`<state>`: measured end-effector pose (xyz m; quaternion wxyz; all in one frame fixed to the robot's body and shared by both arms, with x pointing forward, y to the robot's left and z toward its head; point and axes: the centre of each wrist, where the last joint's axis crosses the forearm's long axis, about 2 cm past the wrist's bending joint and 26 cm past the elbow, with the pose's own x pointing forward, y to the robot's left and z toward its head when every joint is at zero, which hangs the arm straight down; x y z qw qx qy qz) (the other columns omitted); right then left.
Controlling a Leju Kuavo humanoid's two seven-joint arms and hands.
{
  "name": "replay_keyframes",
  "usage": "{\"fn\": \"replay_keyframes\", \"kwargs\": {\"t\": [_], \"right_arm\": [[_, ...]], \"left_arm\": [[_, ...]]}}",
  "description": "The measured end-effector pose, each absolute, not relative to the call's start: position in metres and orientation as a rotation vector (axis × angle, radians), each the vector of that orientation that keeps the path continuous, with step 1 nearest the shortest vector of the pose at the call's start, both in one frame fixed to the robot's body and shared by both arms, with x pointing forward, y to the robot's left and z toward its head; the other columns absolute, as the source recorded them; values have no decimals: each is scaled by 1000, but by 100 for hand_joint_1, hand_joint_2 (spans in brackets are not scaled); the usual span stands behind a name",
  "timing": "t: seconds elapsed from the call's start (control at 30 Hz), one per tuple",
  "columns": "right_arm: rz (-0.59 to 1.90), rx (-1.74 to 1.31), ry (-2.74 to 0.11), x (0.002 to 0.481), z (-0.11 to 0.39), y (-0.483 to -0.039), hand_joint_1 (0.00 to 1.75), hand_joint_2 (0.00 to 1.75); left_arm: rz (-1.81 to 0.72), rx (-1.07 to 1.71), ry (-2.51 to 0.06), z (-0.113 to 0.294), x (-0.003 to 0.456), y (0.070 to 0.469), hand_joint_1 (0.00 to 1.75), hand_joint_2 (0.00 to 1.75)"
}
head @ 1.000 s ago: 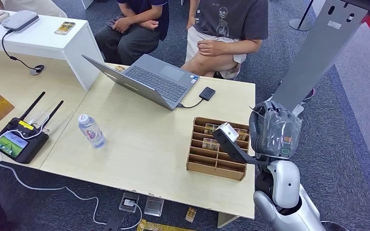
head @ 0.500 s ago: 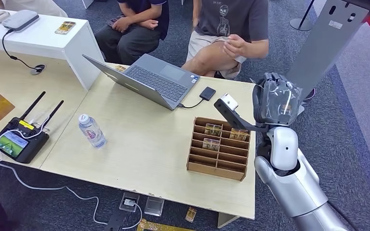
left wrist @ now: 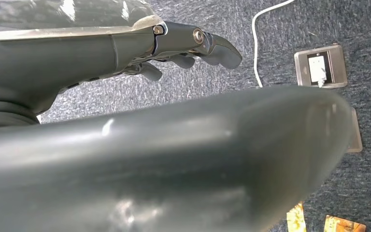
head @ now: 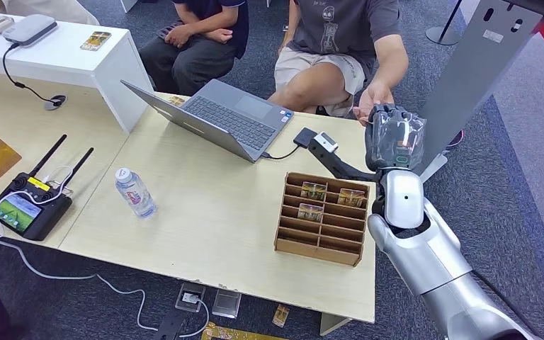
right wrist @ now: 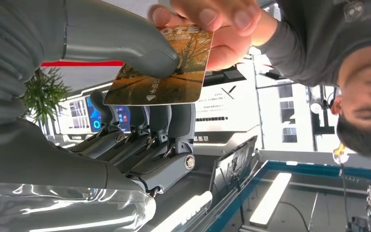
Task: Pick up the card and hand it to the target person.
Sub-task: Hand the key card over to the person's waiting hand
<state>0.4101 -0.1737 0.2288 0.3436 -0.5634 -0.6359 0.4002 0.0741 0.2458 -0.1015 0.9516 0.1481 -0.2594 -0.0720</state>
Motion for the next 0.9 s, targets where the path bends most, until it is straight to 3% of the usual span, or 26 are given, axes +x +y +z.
{"fn": "replay_keyframes", "kwargs": {"t": [0.13,0.27,0.63,0.9], "right_arm": [[1076,-1479,-1612,415,223,-173,132,175],[1101,-1478,-1584,417,217,-172,6,175],[1091,-1415,-1610,418,212,-165,0,175],[858,-1237,-1847,409,210,-160,0,175]], "left_arm": [[-149,305,-527,-102,74,247,0,0],[-151,309,-524,-102,74,249,0,0],[-148,324,-503,-102,73,251,0,0],[-142,336,-489,-102,73,251,0,0]]}}
